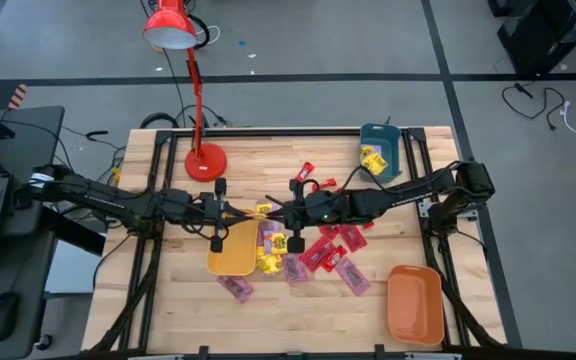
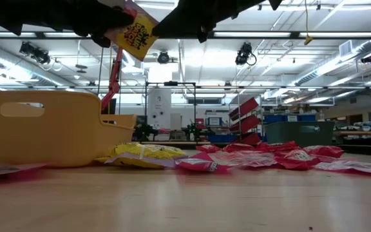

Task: Sort candy
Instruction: Put the yellow candy pack into the blue bin

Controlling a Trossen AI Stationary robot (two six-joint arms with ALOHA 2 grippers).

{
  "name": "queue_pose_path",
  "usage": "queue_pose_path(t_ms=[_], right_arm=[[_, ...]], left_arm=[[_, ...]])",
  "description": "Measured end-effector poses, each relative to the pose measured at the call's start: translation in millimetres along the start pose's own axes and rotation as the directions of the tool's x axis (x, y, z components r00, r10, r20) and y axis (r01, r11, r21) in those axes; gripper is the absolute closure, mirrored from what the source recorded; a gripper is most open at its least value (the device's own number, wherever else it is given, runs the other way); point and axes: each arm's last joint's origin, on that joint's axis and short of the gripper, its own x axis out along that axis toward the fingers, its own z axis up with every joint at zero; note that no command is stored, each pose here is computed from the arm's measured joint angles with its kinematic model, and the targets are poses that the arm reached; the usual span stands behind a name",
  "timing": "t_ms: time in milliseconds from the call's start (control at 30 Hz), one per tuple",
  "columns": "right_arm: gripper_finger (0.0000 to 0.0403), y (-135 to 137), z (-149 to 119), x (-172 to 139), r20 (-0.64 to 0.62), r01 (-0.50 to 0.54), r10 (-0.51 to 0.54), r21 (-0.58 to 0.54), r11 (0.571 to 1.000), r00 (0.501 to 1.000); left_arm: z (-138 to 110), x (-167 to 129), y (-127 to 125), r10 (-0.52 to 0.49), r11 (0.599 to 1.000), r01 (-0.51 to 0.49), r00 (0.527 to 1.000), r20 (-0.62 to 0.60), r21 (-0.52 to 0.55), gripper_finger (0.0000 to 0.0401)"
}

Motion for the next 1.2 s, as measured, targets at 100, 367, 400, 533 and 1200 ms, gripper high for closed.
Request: queue_pose_path(t_ms=[100, 367, 400, 533, 1200], right_arm=[[0.0401, -0.4, -0.1, 0.1, -0.001, 0.001, -0.001, 0.001, 1.0, 1.0], [0.0403, -1.2, -4.0, -1.7, -0.051, -0.016, 0.02, 0.069, 0.997, 0.999], [0.0403, -2.4, -4.9, -3.3, -0.07, -0.019, 0.025, 0.09, 0.996, 0.997], [0.0403, -10.8, -6.0, -16.9, -0.159, 0.008, 0.016, 0.149, 0.989, 0.987], [0.0403, -128.7, -20.0, -185.1, -0.638, 0.615, -0.324, 0.302, 0.728, 0.698]], left_arm=[[-0.3, 0.0, -0.1, -0.001, 1.0, 0.001, 1.0, -0.003, 0.0, 0.036], [-9.2, -0.4, -0.9, -0.003, 1.0, 0.002, 0.995, -0.095, -0.01, 0.0257], [-10.6, -0.6, -1.0, -0.004, 1.0, 0.003, 0.994, -0.109, -0.011, 0.0247], [-15.7, -1.3, -1.5, -0.007, 1.0, 0.006, 0.987, -0.162, -0.006, 0.0219], [-20.1, -2.1, -1.8, -0.009, 0.998, -0.004, 0.978, -0.207, -0.063, 0.0211]])
